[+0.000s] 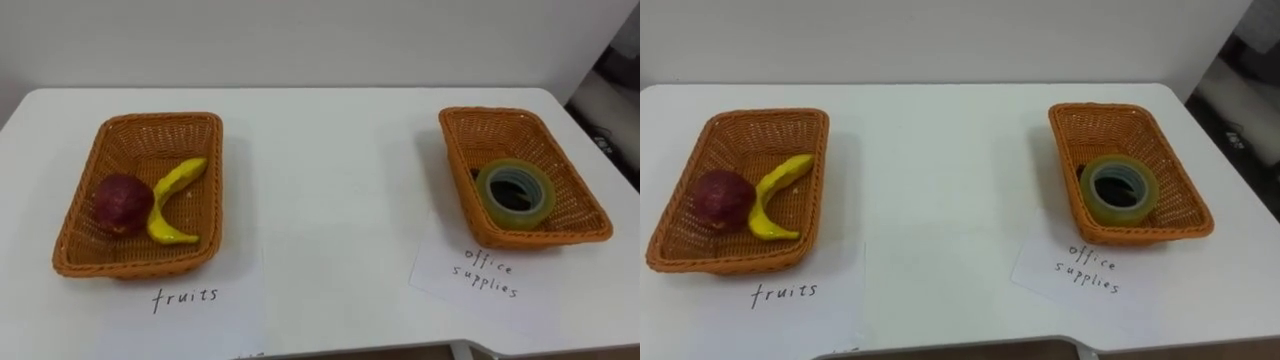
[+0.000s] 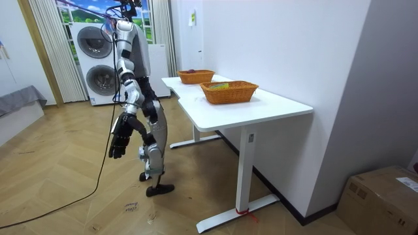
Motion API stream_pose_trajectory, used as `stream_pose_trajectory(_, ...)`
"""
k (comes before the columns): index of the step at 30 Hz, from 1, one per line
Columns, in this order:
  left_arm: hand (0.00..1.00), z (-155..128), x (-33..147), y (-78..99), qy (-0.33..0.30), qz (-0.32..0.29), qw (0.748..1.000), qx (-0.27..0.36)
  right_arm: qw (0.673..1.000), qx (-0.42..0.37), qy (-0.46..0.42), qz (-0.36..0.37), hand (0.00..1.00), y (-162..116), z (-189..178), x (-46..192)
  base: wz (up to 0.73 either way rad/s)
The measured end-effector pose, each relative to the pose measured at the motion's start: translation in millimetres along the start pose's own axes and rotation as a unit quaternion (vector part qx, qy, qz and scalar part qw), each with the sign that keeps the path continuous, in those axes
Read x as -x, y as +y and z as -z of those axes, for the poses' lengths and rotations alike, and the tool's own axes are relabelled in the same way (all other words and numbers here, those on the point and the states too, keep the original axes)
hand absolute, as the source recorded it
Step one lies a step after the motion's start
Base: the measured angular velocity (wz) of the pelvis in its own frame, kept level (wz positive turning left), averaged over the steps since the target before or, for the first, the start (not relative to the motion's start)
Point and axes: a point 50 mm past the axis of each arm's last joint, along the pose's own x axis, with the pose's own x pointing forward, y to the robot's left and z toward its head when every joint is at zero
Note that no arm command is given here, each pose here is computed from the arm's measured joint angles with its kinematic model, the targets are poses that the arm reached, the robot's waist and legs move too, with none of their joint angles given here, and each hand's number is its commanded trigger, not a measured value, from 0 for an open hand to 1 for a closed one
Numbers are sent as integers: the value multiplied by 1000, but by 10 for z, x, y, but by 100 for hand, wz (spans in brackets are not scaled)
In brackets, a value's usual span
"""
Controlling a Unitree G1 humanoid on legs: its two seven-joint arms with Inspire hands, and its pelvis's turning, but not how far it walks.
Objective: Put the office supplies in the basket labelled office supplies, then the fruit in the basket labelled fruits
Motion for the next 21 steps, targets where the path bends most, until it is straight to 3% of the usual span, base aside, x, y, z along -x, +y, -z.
stream_pose_trajectory(5, 0, 56, 5, -118, 19, 20, 1000, 10, 998, 53, 26, -18, 0, -128, 260, -74, 0)
stream_pose_trajectory(11, 0, 152, 13, -174, 42, 27, 999, 1, 972, 206, 46, -106, 0, -246, 519, -119, 0)
stream_pose_trajectory(14, 0, 152, 12, -197, 44, 29, 999, 0, 932, 324, 45, -155, 0, -292, 615, -122, 0)
stream_pose_trajectory(18, 0, 163, 13, -199, 47, 25, 999, -3, 844, 492, 31, -213, 0, -235, 792, -52, 0)
stream_pose_trajectory(21, 0, 189, 10, -215, 58, 21, 998, -5, 787, 568, 27, -241, 0, -177, 918, 12, 2)
